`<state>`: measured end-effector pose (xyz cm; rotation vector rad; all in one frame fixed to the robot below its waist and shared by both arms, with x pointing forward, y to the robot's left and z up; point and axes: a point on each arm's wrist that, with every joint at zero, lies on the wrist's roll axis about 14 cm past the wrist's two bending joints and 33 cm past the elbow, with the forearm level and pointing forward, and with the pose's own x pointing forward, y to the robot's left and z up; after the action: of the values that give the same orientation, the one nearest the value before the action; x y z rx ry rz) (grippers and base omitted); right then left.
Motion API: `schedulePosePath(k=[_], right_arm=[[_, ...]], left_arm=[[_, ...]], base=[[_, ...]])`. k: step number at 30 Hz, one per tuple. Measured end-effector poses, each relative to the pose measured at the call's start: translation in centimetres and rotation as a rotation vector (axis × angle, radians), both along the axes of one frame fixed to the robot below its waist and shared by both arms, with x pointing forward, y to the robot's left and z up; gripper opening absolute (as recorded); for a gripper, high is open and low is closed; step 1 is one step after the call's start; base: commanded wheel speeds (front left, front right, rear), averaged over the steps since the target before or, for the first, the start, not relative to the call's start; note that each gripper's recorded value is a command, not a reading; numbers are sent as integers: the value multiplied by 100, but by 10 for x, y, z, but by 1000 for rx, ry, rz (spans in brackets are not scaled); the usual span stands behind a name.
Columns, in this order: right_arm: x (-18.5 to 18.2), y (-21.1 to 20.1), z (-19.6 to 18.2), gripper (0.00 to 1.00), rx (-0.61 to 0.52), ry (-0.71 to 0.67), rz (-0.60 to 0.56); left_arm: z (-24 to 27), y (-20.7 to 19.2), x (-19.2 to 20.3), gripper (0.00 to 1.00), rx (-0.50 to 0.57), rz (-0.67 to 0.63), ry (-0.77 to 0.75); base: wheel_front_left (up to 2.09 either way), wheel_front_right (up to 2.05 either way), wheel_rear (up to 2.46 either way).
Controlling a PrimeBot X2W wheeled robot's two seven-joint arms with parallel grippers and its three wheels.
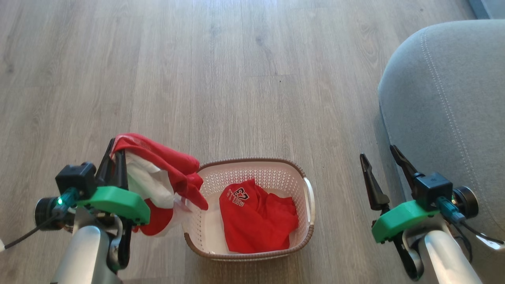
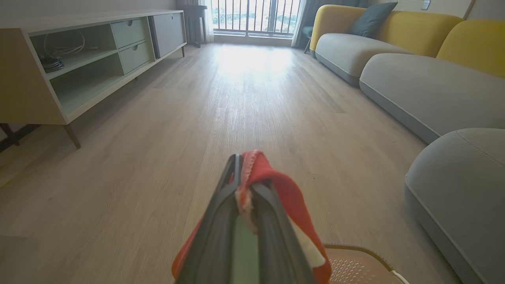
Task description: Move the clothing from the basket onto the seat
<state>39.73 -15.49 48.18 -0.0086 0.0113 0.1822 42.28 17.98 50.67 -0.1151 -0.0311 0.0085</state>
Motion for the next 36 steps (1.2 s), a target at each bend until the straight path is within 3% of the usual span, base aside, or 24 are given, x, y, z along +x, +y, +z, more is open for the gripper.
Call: schedulePosePath(k=[9,25,36], right_arm=[[-2,16,1,100,-27,-3,69],[-13,143,40,100,-32,-101,512],[-20,182,38,100,-51,-75,679]], left_arm=[[17,-19,0,0,-7,-67,-54],[51,-113,-19,0,-51,-369,-124],[60,-164,-45,0,-83,-563,-139]], base=[[0,0,0],[0,0,0],[0,0,0]])
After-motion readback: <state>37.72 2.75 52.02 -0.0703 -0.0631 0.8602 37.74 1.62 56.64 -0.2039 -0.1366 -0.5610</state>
